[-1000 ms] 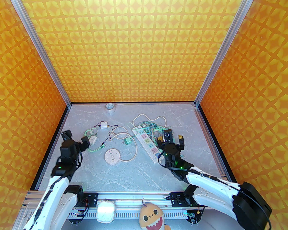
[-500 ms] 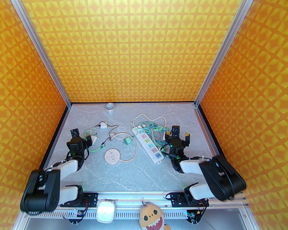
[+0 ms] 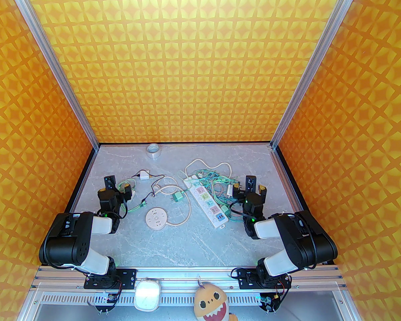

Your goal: Pull the plug off the socket

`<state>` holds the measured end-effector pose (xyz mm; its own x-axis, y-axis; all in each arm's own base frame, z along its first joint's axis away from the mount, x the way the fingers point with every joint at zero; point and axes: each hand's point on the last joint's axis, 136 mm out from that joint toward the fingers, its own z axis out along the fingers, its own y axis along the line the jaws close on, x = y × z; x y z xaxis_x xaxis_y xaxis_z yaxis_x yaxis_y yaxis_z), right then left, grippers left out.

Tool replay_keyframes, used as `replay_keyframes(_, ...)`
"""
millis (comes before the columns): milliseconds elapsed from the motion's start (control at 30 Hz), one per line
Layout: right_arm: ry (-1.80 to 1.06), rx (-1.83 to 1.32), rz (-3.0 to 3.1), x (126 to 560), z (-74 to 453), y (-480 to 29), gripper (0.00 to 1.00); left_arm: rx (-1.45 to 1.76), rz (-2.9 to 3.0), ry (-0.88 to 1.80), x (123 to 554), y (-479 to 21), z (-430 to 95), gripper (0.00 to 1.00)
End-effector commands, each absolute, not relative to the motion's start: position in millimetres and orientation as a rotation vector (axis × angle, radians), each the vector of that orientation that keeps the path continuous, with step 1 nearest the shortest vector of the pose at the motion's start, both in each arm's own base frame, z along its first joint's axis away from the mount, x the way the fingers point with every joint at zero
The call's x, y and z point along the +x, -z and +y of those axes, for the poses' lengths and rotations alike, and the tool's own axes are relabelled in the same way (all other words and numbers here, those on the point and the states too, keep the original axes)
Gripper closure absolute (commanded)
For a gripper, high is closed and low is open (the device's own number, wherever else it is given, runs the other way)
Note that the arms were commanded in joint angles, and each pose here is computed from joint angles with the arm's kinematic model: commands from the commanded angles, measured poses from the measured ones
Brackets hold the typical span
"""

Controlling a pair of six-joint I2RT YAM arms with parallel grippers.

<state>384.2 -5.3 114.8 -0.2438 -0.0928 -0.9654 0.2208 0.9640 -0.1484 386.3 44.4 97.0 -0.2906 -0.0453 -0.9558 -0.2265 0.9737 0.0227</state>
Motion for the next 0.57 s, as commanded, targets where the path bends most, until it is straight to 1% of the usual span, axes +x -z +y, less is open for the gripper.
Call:
replay_keyframes(0,0.252,0.129,1.794,387.8,-5.9,-119.6,0.02,-0.171,1.817,-0.173,394.6,-110.5,43.3,0.01)
replay_keyframes(533,0.249,0.12,1.816,391.4,-5.3,-116.9,0.01,-0.167,1.816,-0.173,395.3,-111.3,42.6,0.01)
